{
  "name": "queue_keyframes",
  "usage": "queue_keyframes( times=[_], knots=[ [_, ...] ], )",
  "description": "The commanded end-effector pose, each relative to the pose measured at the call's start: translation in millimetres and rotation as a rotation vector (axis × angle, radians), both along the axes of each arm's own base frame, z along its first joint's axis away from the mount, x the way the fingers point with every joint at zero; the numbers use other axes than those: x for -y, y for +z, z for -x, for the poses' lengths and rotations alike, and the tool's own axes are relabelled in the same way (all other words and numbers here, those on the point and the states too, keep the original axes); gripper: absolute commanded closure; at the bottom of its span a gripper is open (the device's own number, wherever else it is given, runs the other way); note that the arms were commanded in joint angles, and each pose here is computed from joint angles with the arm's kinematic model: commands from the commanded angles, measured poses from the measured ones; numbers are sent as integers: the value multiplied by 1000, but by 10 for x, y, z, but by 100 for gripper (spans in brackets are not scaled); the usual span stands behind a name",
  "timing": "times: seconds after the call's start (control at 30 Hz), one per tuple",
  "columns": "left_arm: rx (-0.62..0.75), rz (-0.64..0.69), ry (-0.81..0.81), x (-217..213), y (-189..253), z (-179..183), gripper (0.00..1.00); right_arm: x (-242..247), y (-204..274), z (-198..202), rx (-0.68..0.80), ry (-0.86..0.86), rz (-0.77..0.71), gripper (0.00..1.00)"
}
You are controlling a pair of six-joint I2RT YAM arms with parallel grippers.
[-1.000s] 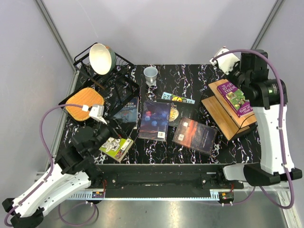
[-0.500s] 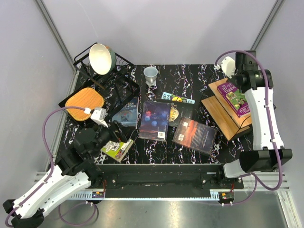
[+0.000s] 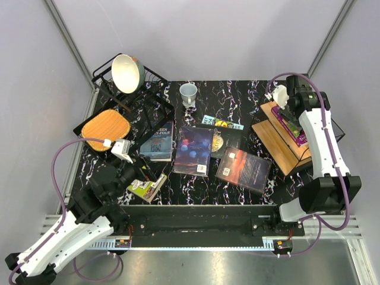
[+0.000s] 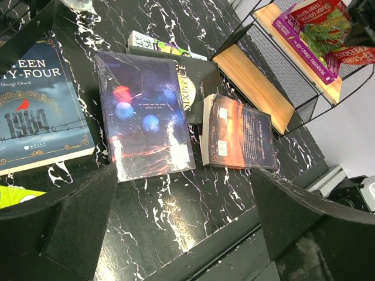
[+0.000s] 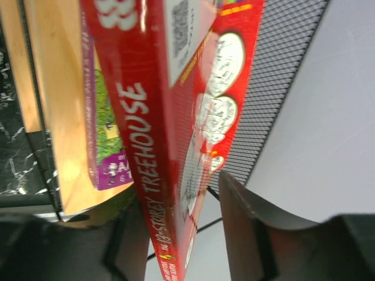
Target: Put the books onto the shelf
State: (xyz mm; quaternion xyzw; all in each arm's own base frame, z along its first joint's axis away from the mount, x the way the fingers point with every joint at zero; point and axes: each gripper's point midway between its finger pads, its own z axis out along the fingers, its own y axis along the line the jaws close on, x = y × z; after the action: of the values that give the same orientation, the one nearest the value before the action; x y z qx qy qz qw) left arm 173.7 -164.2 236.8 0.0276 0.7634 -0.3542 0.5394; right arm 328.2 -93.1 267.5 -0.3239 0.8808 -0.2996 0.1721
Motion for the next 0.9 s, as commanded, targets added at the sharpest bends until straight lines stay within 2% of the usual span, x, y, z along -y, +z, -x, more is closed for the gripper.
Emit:
queue_keyframes(
  times=[0.0, 0.23, 0.4, 0.87],
  knots=[
    [14, 19, 3, 15, 44, -23, 1, -76, -77, 86, -3, -10, -69, 46],
    [10, 27, -8, 37, 53, -12, 1, -159, -258, 46, -38, -19, -128, 40],
    [6, 31, -8, 35, 39, -3, 1, -197, -321, -32, -53, -41, -167, 31],
    [2, 32, -14, 43, 18, 7, 1, -175, -319, -204, -32, -92, -250, 29]
  ],
)
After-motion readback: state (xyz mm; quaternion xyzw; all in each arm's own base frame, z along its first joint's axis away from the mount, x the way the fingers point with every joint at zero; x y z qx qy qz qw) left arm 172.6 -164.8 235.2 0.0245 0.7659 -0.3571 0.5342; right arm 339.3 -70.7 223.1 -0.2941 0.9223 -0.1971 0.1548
